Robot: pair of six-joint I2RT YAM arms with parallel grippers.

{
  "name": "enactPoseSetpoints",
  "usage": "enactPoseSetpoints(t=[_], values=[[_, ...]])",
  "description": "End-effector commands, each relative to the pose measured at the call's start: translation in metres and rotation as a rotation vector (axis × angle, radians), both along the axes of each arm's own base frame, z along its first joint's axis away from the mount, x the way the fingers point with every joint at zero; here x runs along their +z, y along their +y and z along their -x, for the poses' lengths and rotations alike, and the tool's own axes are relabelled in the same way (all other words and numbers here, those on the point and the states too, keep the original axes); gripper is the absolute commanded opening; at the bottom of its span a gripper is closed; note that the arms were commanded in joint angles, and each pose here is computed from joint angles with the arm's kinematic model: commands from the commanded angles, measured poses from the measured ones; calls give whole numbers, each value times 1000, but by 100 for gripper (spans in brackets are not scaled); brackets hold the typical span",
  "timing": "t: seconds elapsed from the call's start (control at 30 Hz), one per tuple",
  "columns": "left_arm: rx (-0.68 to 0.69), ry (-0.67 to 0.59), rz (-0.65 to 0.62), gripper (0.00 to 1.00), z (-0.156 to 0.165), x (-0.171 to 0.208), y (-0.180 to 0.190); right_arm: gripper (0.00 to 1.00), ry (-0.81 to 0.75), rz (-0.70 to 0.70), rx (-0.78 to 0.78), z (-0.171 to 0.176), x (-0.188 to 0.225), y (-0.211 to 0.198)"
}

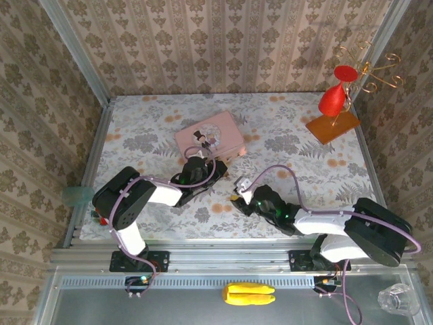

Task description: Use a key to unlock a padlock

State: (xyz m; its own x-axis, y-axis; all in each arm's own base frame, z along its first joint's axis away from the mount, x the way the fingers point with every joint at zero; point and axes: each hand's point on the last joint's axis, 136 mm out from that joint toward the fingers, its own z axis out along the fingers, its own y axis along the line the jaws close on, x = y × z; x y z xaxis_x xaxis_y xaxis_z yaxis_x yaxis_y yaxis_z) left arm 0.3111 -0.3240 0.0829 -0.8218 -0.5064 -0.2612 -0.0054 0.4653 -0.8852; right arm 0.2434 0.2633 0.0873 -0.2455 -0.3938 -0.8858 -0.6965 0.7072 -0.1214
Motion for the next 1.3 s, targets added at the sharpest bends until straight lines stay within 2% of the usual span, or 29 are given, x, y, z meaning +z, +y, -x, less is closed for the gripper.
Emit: enactPoseSetpoints(t=[0.0,0.33,1.03,1.27], values=[[-18,60,43,0,7,1,-4,38,-131,9,-7,-18,24,11],[-29,57,58,0,14,5,-7,36,-167,91,-57,-41,10,20],[-39,63,58,0,22,7,-11,27,-157,93,-160,-61,-4,21],[-48,68,35,0,29,5,-15,19,-146,77,-185,-64,-3,22]])
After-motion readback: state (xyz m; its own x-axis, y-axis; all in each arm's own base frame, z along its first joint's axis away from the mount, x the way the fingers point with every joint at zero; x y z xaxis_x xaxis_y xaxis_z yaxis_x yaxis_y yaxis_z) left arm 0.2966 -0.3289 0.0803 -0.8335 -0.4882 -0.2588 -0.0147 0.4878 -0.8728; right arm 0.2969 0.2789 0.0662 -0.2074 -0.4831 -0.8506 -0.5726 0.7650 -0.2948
